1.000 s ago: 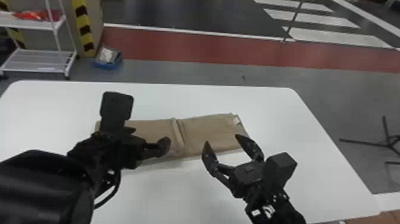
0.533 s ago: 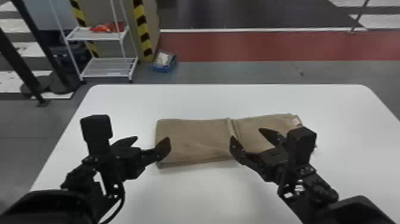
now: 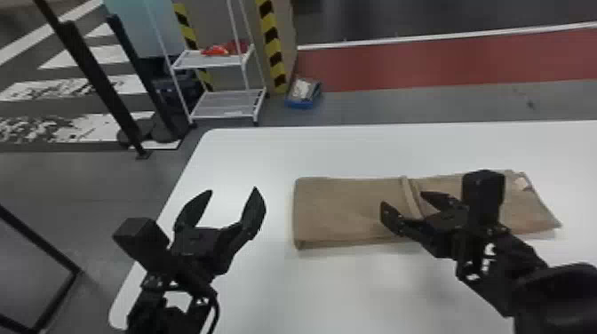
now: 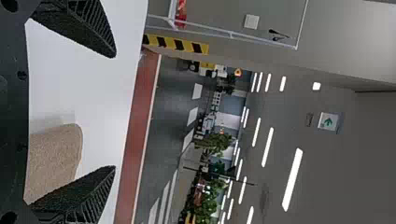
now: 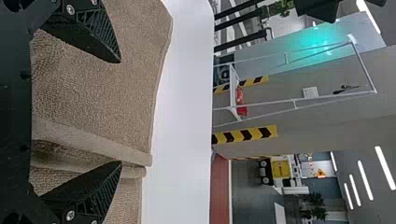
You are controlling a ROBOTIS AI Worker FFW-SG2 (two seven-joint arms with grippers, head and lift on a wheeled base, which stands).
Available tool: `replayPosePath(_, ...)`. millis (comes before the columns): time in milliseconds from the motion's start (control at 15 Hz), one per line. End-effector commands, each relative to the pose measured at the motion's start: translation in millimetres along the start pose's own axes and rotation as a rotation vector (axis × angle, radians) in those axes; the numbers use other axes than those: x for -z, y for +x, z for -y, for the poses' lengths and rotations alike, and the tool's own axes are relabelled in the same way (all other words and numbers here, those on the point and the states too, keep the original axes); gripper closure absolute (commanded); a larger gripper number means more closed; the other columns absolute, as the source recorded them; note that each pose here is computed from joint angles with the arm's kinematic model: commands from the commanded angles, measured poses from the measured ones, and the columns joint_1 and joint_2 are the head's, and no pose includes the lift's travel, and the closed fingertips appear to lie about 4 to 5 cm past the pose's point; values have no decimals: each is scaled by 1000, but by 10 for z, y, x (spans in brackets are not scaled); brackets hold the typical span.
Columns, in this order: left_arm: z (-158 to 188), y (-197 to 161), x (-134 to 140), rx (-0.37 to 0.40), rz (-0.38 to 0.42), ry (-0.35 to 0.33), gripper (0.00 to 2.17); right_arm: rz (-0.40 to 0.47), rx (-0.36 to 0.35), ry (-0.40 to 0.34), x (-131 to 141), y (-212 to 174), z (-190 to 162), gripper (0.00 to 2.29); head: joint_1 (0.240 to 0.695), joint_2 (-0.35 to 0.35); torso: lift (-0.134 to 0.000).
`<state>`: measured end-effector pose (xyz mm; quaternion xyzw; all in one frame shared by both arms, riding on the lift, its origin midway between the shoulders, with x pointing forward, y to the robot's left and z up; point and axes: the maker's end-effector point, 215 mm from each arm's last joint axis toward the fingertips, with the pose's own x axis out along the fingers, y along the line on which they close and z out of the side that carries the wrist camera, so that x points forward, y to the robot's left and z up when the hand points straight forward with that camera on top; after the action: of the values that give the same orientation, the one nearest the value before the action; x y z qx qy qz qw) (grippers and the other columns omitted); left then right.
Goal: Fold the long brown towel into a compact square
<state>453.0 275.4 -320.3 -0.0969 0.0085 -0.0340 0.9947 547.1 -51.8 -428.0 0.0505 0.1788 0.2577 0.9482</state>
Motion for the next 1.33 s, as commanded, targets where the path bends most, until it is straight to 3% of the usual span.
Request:
replayPosePath(0,-69,-96,118,-7,-11,-25,12,-42,-1,13,68,96,41,110,695,239,-123)
replayPosePath(333,-96,-157,190,-8,-15,-40,12,-53,20,26,40,128,188,110,695,250,-123)
replayPosePath(600,-92,-168,250,-5,-20,-52,19,-131,-3,35,228,208,146,117,695,241,-123)
replayPosePath(1267,-112,-209,384,-3,-37,-56,22,-78,-40,46,147,212,15,326,695,262,-123)
